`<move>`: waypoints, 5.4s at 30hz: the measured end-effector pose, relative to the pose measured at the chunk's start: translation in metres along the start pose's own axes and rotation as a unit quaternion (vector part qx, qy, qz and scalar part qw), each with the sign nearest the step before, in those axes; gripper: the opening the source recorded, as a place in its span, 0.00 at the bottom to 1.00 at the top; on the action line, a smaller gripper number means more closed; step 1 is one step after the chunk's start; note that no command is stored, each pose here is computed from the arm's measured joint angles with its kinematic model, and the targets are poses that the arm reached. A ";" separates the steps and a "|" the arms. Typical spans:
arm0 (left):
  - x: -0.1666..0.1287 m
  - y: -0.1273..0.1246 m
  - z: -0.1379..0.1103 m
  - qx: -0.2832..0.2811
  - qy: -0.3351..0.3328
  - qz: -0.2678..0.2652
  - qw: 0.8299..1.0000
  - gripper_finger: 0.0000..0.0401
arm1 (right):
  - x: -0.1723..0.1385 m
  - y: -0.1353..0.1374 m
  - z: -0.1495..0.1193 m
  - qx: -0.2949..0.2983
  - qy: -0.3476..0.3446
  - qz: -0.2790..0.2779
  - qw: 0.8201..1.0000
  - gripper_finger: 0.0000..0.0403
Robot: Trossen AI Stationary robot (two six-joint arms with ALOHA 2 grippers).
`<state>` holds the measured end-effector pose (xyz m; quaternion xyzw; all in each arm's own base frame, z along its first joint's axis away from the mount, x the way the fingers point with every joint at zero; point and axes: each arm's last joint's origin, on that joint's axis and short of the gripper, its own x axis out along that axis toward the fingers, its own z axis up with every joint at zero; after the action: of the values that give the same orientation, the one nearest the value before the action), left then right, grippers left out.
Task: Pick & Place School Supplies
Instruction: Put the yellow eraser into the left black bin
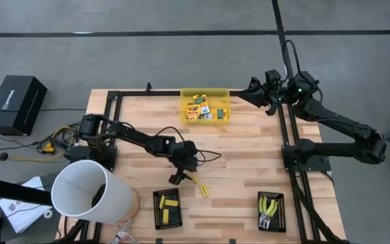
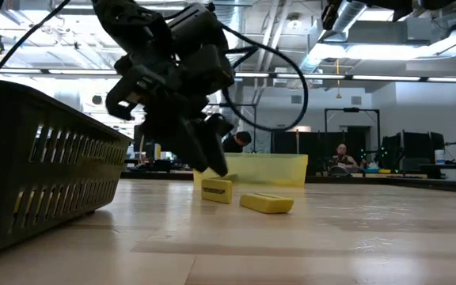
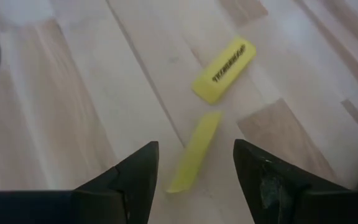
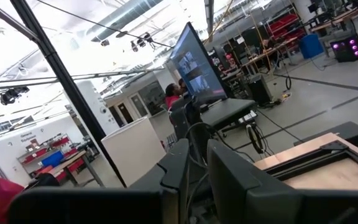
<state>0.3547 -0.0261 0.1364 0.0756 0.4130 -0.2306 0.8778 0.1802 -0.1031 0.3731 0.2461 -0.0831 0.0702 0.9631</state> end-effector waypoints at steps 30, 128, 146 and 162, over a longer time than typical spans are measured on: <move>0.033 -0.004 -0.018 -0.003 0.052 0.005 0.999 0.07 | 0.001 -0.002 -0.002 -0.012 0.012 0.004 1.000 0.13; -0.008 0.013 0.053 -0.177 -0.107 -0.025 0.978 0.00 | -0.002 0.001 0.005 -0.050 0.002 0.040 0.998 0.13; -0.001 0.008 0.041 -0.125 -0.047 -0.029 0.991 0.00 | -0.001 -0.001 0.002 -0.038 0.015 0.036 0.999 0.13; 0.032 0.019 0.045 -0.104 -0.025 -0.060 0.992 0.00 | -0.001 -0.006 -0.005 -0.018 0.044 0.014 0.999 0.13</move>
<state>0.4127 -0.0348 0.1399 -0.0471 0.4165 -0.2399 0.8756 0.1804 -0.1060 0.3657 0.2247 -0.0450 0.0931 0.9689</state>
